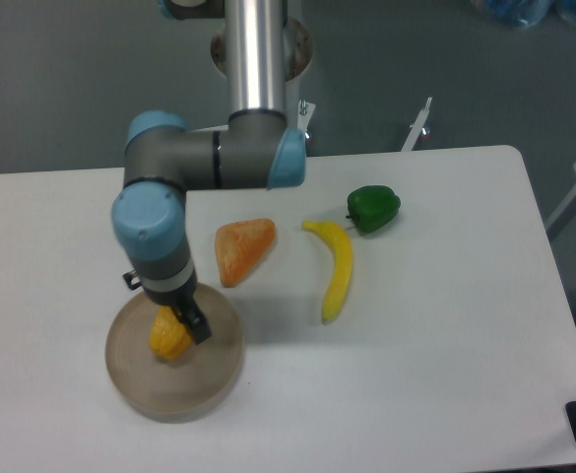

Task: Place the yellow pepper on the plate

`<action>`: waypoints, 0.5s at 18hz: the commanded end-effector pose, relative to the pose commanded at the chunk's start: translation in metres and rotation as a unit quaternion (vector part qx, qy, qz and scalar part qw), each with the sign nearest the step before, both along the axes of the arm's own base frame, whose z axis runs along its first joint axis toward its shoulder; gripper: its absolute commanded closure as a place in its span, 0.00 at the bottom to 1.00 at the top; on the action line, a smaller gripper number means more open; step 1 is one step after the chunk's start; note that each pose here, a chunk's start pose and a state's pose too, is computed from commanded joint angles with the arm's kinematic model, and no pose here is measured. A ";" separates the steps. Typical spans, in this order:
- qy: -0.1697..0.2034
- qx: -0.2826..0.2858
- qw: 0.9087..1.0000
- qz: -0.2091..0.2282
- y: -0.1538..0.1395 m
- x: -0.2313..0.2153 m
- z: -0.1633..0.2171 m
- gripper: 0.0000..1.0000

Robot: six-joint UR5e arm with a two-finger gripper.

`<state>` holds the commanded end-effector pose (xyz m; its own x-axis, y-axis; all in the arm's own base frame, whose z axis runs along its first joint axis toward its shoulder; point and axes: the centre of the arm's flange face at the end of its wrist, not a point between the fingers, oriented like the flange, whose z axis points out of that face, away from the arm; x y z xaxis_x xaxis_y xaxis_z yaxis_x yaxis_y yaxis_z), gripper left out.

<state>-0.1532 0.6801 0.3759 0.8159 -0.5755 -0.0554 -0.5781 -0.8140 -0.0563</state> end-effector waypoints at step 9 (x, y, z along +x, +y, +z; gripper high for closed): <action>0.001 -0.017 1.000 -0.016 -0.075 -0.129 0.037 0.00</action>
<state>-0.2819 0.6053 0.4127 0.7973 -0.6025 -0.0365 -0.6035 -0.7969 -0.0282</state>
